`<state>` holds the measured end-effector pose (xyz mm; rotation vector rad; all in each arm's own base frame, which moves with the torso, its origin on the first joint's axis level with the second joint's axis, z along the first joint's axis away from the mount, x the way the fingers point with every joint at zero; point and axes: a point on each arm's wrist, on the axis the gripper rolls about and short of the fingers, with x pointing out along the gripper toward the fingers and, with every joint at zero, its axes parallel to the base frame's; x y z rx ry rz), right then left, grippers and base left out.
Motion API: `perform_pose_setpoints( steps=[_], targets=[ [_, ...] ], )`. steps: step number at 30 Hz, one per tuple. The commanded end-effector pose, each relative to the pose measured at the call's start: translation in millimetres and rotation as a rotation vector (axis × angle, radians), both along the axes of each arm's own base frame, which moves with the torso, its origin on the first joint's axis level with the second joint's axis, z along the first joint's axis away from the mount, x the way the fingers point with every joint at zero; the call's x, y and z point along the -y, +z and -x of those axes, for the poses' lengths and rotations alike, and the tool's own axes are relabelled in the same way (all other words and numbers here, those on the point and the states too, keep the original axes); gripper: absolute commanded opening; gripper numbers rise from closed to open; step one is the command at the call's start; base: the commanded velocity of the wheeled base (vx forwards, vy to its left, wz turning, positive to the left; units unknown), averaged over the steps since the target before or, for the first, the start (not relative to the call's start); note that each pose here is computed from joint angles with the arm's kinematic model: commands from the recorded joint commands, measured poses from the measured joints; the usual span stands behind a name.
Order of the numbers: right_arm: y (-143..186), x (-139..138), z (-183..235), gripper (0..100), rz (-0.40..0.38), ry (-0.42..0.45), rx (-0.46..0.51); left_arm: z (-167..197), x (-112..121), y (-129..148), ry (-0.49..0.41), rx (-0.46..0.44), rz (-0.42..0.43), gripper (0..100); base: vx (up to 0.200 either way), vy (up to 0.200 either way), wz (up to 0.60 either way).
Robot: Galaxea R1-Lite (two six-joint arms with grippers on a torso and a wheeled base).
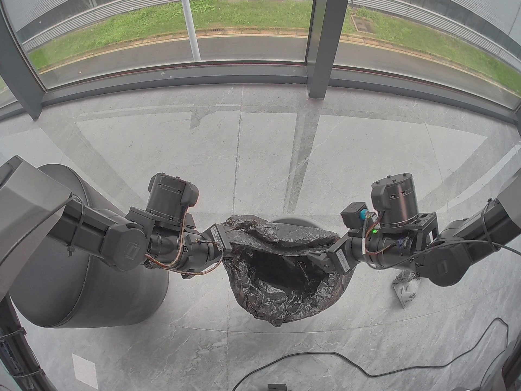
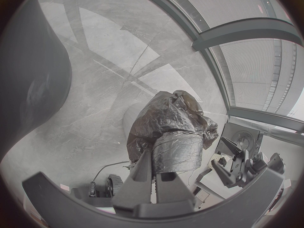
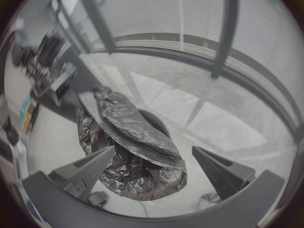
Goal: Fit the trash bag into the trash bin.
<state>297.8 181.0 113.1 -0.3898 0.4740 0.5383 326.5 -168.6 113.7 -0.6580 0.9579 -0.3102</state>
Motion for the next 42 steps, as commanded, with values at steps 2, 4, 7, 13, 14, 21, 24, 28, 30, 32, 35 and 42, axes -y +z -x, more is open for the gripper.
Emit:
perform_pose_setpoints(
  steps=[2, 4, 7, 13, 14, 21, 24, 28, 30, 32, 35, 42],
  targets=[
    [-5.7, -36.1, 10.6, 100, 0.162, 0.146, 0.088, 5.1, 1.8, 7.0, -0.012, 0.017, 0.006, 0, 0.0, 0.0, 0.0],
    [-1.7, -46.5, 15.2, 100, 0.171, 0.182, 0.108, 5.4, 2.3, 6.9, -0.013, 0.016, 0.006, 0, 0.0, 0.0, 0.0],
    [-5.7, -55.9, 19.5, 100, 0.192, 0.19, 0.11, 5.2, 2.4, 6.5, -0.012, 0.015, 0.007, 0, 0.0, 0.0, 0.0],
    [-22.3, -67.5, 23.3, 100, 0.216, 0.219, 0.079, 4.8, 2.6, 6.3, -0.013, 0.015, 0.007, 0, 0.0, 0.0, 0.0],
    [-22.0, -68.1, 23.5, 100, 0.214, 0.219, 0.079, 4.8, 2.6, 6.3, -0.013, 0.015, 0.007, 0, 0.0, 0.0, 0.0],
    [-24.8, -70.6, 24.9, 100, 0.218, 0.222, 0.074, 5.2, 2.5, 6.5, -0.013, 0.015, 0.007, 0, 0.0, 0.0, 0.0],
    [-29.2, -71.8, 24.4, 100, 0.223, 0.225, 0.064, 5.2, 2.5, 6.5, -0.012, 0.014, 0.008, 0, 0.0, 0.0, 0.0],
    [-38.5, -77.3, 15.1, 100, 0.225, 0.219, 0.059, 5.2, 2.5, 6.5, -0.012, 0.014, 0.008, 0, 0.0, 0.0, 0.0],
    [-40.2, -79.5, 8.6, 100, 0.217, 0.215, 0.061, 5.6, 2.3, 6.6, -0.012, 0.014, 0.008, 0, 0.0, 0.0, 0.0],
    [-42.9, -78.9, -2.3, 100, 0.21, 0.197, 0.064, 5.3, 2.4, 7.0, -0.012, 0.015, 0.009, 0, 0.0, 0.0, 0.0],
    [-45.2, -79.0, -11.4, 100, 0.198, 0.186, 0.062, 5.7, 2.2, 7.2, -0.012, 0.015, 0.009, 0, 0.0, 0.0, 0.0],
    [-51.4, -77.4, -26.7, 100, 0.188, 0.168, 0.063, 7.1, 1.5, 11.7, -0.012, 0.026, 0.015, 0, 0.0, 0.0, 0.0]
  ],
)
